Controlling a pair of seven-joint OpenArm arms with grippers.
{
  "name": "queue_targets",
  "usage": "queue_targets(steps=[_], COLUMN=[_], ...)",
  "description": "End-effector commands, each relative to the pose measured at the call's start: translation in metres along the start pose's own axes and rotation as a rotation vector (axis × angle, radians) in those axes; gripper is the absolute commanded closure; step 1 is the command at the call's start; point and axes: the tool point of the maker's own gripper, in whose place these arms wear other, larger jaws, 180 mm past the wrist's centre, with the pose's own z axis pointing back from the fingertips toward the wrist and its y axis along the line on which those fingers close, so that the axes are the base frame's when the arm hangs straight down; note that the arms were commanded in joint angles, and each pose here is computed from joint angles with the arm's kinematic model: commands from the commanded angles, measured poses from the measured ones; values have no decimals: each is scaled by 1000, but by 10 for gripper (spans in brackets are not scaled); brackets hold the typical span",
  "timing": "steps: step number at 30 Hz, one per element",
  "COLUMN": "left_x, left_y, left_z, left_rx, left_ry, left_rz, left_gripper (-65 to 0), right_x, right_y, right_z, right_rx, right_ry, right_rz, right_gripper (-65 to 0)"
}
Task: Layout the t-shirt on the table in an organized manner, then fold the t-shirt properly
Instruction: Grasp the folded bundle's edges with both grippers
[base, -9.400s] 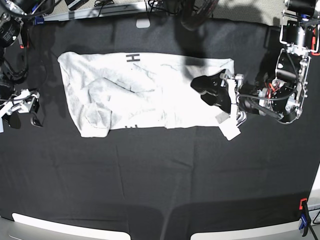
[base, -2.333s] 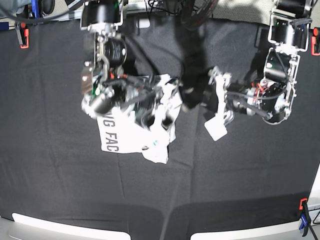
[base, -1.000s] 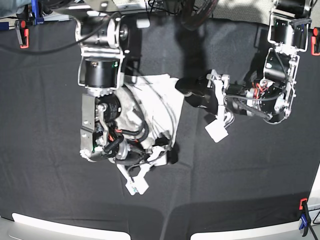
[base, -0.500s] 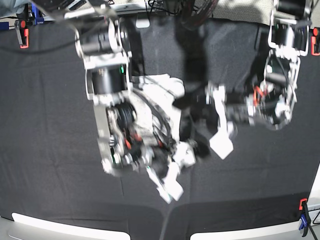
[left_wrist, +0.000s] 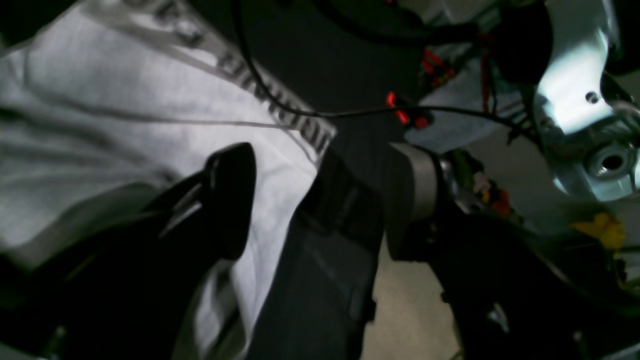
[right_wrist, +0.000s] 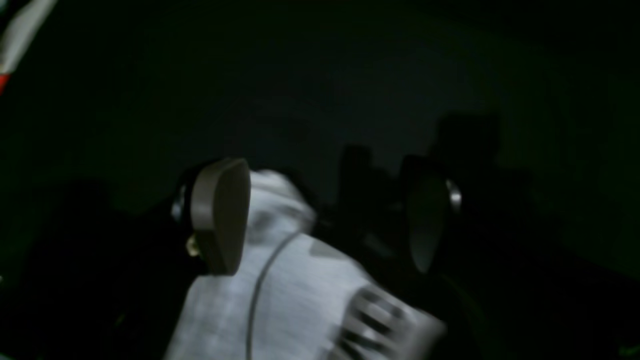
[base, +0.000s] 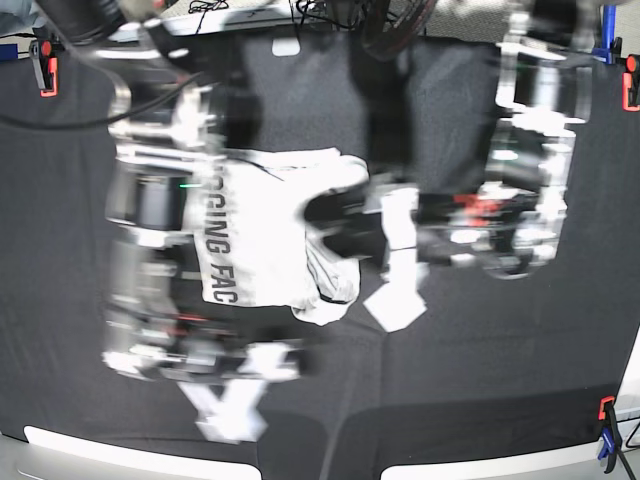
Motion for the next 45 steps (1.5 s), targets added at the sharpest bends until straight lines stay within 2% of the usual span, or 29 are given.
queue_targets(steps=[1, 5, 6, 7, 8, 10, 11, 15, 17, 20, 21, 22, 23, 25, 31, 35, 41, 45], left_x=[22, 29, 29, 30, 29, 29, 28, 17, 3, -25, -33, -40, -44, -47, -24, -19, -36, -52], left_y=[-9, -19, -21, -22, -23, -24, -24, -22, -16, -5, -3, -3, -4, -6, -27, -42, -46, -34], left_z=[-4, -26, -31, -36, -40, -47, -50, -55, -56, -57, -57, -57, -58, -58, -59, -58, -60, -63], left_rx=[-24, -30, -28, -24, -17, -4, 2, 27, 62, 127, 138, 144, 142, 130, 15, -61, -74, 14], left_ry=[-54, -59, -57, -55, -47, -39, -34, -9, 25, 95, 110, 121, 124, 118, 35, 23, 9, -12], left_rz=[-37, -51, -54, -57, -61, -65, -66, -41, -27, -5, 5, 13, 24, 35, 47, 54, 76, 82], left_gripper=[-367, -367, -367, -367, -367, -367, -367, -367, -366, -361, -339, -292, -209, 0, 0, 0, 0, 0], right_x=[31, 27, 27, 27, 27, 29, 31, 31, 27, 20, 18, 15, 13, 9, -2, -2, -19, -41], right_y=[-4, -23, -26, -28, -28, -28, -28, -28, -28, -27, -27, -27, -27, -26, -24, -24, -17, -2], right_z=[10, 21, 23, 24, 25, 25, 25, 25, 24, 22, 21, 20, 20, 18, 16, 16, 11, -3], right_rx=[-5, -45, -51, -55, -57, -56, -56, -56, -55, -51, -50, -49, -48, -45, -41, -41, -27, -17], right_ry=[-80, -69, -69, -69, -70, -81, -90, -95, -88, -82, -80, -76, -76, -75, -56, -56, 24, 81], right_rz=[24, 32, 33, 36, 38, 38, 38, 38, 34, 26, 23, 19, 15, 11, 1, 1, 21, 91], right_gripper=[-455, -454, -436, -386, -300, -87, -8, 0, -33, -32, -32, -32, -32, -32, -32, -32, 0, 0])
